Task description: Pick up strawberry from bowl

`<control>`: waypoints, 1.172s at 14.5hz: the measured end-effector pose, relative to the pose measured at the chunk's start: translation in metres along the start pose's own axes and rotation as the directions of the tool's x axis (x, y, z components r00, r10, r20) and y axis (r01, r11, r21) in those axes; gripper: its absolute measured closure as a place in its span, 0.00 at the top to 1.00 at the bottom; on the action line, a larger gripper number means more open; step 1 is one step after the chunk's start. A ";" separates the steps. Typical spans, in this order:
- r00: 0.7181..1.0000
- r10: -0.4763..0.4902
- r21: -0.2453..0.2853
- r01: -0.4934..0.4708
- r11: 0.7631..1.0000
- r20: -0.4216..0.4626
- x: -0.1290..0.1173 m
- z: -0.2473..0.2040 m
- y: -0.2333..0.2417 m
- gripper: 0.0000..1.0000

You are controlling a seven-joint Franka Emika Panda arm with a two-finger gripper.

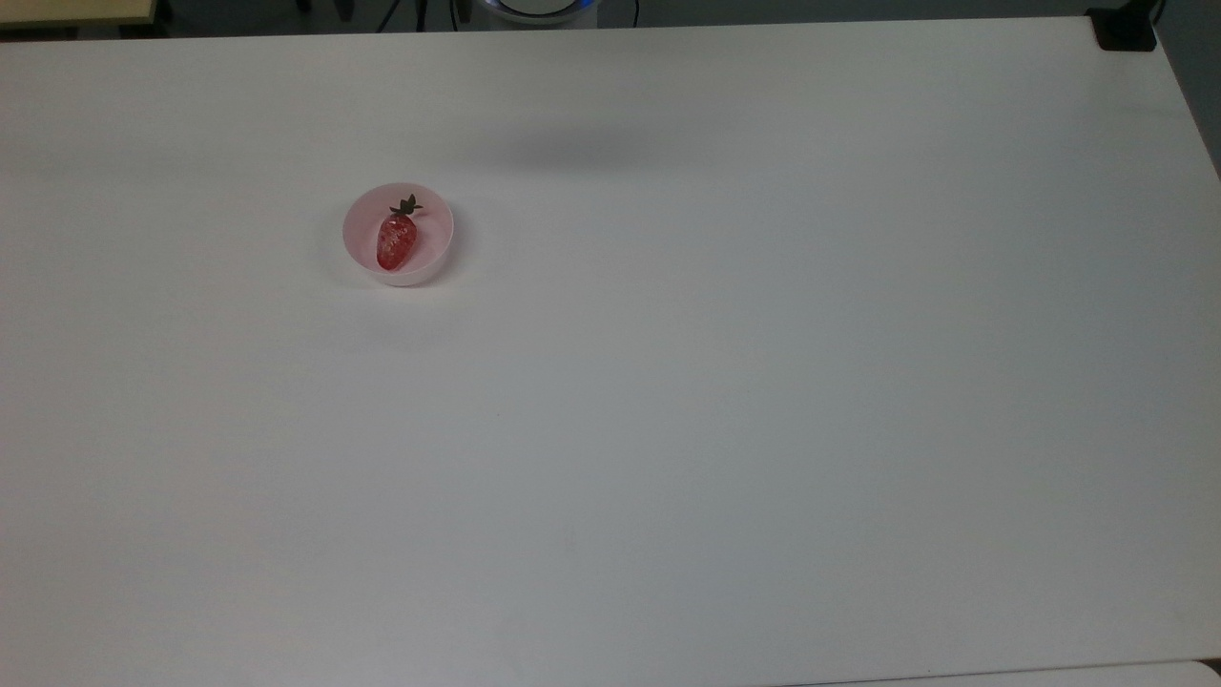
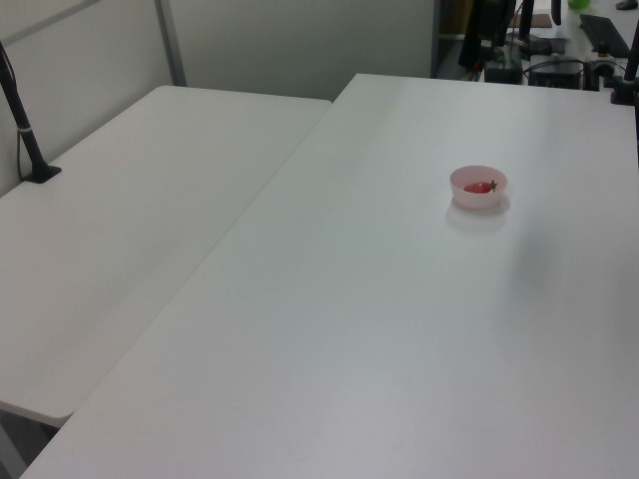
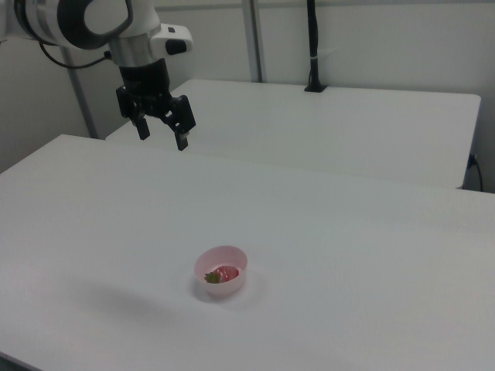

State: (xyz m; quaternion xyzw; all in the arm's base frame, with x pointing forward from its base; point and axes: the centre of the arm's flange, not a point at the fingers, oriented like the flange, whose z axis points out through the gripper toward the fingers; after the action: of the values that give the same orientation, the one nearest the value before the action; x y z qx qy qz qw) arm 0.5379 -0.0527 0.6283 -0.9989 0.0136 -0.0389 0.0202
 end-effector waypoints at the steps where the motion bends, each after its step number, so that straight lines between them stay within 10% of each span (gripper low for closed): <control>1: 1.000 0.000 0.000 0.000 1.000 0.000 0.000 0.000 0.000 1.00; 17: 0.997 -0.074 -0.003 0.074 0.997 0.008 -0.002 0.004 0.026 1.00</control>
State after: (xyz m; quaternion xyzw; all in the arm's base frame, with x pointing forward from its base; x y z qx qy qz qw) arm 0.5356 -0.0780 0.6234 -0.9990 -0.0234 -0.0355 0.0169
